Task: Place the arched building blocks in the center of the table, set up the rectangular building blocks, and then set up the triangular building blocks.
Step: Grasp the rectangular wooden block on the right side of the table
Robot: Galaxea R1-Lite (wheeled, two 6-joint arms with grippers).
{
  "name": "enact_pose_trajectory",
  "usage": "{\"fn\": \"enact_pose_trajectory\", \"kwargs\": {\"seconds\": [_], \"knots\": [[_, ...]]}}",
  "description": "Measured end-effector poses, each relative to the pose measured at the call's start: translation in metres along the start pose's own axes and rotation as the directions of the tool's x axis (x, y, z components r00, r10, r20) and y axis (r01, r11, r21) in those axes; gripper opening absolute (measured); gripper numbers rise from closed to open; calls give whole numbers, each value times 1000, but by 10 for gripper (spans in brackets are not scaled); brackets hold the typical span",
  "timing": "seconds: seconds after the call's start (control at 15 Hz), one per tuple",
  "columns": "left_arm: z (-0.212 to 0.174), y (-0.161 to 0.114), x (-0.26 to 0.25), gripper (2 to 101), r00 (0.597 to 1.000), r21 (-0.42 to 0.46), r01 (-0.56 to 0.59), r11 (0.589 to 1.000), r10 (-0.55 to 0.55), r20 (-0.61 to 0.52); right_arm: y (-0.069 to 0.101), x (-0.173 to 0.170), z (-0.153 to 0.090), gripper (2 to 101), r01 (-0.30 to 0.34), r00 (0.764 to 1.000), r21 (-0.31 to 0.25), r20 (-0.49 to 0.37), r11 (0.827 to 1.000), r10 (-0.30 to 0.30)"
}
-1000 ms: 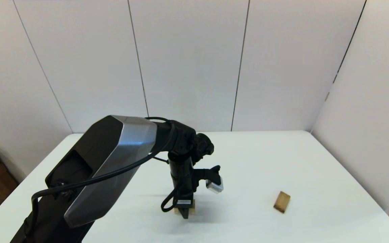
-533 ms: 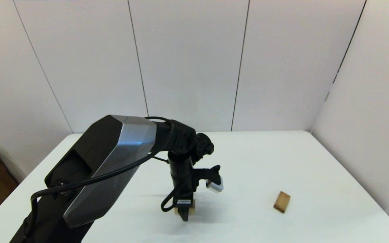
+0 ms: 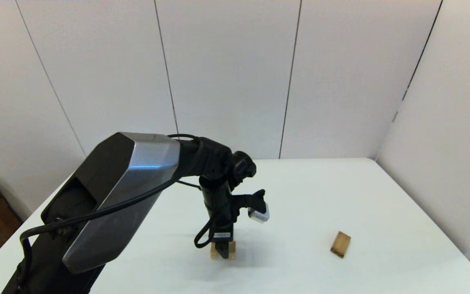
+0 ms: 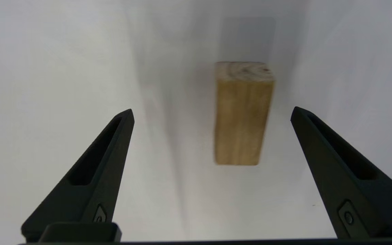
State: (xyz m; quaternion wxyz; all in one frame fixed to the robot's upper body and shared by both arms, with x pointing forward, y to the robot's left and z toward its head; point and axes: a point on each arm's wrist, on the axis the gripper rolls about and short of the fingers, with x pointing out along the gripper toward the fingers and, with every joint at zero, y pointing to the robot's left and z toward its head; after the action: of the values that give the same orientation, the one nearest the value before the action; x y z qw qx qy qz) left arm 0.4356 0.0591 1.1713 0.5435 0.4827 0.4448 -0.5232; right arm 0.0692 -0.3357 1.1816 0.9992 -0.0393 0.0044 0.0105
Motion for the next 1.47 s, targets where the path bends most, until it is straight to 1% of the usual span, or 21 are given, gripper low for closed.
{"fn": "enact_pose_trajectory", "kwargs": {"seconds": [0.13,0.33,0.53,0.73,0.87,0.93,1.07,1.13,1.2,1.33,1.47], "knots": [[-4,5,-15,944,999,-22,-43,999,43,31,0,0,0,980,-1,1000,-1,1,1000,1],[-13,12,-46,954,989,-132,-115,985,126,76,0,0,0,980,-1,1000,-2,1,1000,1],[-32,12,-89,962,976,-269,-182,946,207,68,0,0,0,980,-1,1000,-2,2,1000,1],[-60,3,-129,968,977,-429,-171,887,209,41,0,0,0,980,-1,1000,-3,1,1000,1],[-80,-5,-154,970,978,-542,-161,825,208,25,0,0,0,980,-1,1000,-3,1,1000,1],[-89,-8,-166,970,974,-615,-161,772,224,26,0,0,0,980,-1,1000,-3,1,1000,1],[-101,-15,-185,971,967,-758,-143,637,252,29,0,0,0,980,-1,1000,-3,1,1000,1],[-109,-21,-191,971,968,-811,-128,570,251,24,0,0,0,980,-2,1000,-3,0,1000,2],[-117,-29,-198,971,967,-847,-121,518,254,17,0,0,0,980,-1,1000,-3,0,1000,1],[-131,-40,-213,974,953,-881,-124,457,301,23,0,0,0,980,-1,1000,-3,0,1000,1],[-140,-54,-227,975,935,-895,-127,428,353,36,0,0,0,980,-1,1000,-3,0,1000,1]]}}
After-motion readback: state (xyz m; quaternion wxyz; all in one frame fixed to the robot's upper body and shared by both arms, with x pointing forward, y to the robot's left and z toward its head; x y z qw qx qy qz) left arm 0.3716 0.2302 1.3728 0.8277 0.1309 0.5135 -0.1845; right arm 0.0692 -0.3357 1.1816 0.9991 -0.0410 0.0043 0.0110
